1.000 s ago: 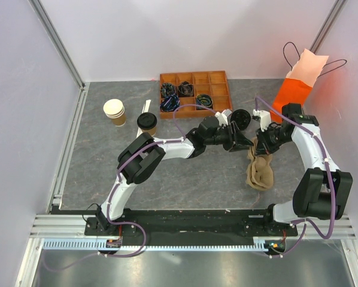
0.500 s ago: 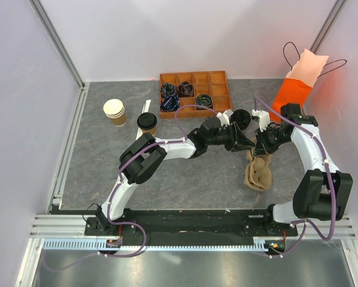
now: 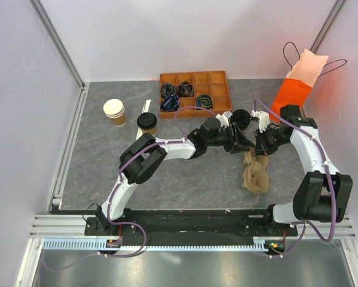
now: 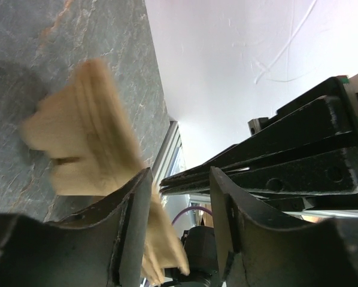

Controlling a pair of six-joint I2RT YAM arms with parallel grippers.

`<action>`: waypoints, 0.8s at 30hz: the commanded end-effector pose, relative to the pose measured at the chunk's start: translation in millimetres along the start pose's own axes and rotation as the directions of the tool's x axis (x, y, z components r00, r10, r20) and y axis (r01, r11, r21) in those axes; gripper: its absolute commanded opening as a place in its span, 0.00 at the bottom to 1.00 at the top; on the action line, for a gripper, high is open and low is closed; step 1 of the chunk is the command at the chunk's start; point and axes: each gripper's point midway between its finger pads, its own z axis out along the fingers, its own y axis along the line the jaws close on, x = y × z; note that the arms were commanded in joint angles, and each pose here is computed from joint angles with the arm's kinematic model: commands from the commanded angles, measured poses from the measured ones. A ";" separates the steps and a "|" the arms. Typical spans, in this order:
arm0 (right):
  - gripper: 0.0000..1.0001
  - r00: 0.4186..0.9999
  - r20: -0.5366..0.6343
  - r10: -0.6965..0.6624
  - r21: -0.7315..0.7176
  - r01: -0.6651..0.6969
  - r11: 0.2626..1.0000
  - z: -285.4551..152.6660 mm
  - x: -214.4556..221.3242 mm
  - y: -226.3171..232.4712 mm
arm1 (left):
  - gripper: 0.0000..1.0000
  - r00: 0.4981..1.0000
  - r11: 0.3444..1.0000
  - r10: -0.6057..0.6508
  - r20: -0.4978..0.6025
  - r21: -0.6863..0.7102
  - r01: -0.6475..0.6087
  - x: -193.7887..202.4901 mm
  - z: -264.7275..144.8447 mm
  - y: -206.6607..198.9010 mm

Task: Pack the takeout coffee

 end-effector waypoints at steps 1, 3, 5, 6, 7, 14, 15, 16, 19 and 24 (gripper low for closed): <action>0.00 0.998 0.059 -0.020 0.028 0.019 0.999 -4.4 -12.8 0.5 | 0.51 0.999 0.999 -0.036 0.008 -0.033 0.037 4.1 -1.3 13.6; 0.00 0.998 0.060 -0.020 0.023 0.018 1.000 -4.0 -13.0 1.1 | 0.51 0.999 0.998 -0.040 0.009 -0.037 0.041 4.0 -2.0 15.7; 0.00 0.998 0.065 -0.018 0.023 0.016 1.000 -4.2 -14.1 1.4 | 0.51 0.999 0.998 -0.041 0.010 -0.036 0.042 3.6 -1.4 16.2; 0.00 0.998 0.064 -0.018 0.022 0.017 1.000 -3.5 -13.7 1.1 | 0.51 0.999 0.999 -0.041 0.008 -0.036 0.041 4.7 -1.0 16.4; 0.00 0.998 0.059 -0.014 0.022 0.013 1.000 -3.0 -12.8 0.7 | 0.51 0.999 0.999 -0.040 0.008 -0.033 0.040 3.8 -1.0 16.2; 0.31 0.999 0.006 0.047 0.006 -0.047 0.999 4.7 -4.2 4.3 | 0.52 0.999 0.999 -0.032 0.020 0.011 0.031 -5.0 -14.8 2.8; 0.39 0.998 0.025 0.052 0.019 -0.052 0.998 4.8 -6.2 5.6 | 0.52 0.999 0.999 -0.031 0.038 0.015 0.030 -14.3 -21.4 1.3; 0.44 0.996 0.040 0.084 0.027 -0.086 0.996 4.7 -8.8 7.2 | 0.53 0.998 0.999 -0.022 0.050 0.029 0.021 -20.0 -29.0 -9.2; 0.56 0.992 0.070 0.102 0.041 -0.105 0.994 8.3 -14.7 14.0 | 0.54 0.997 1.000 -0.021 0.069 0.012 0.021 -31.7 -48.6 -4.4; 0.54 0.991 0.024 0.135 0.040 -0.136 0.990 33.2 -9.2 30.3 | 0.56 0.995 1.000 -0.017 0.094 -0.003 0.017 -38.4 -70.5 -3.2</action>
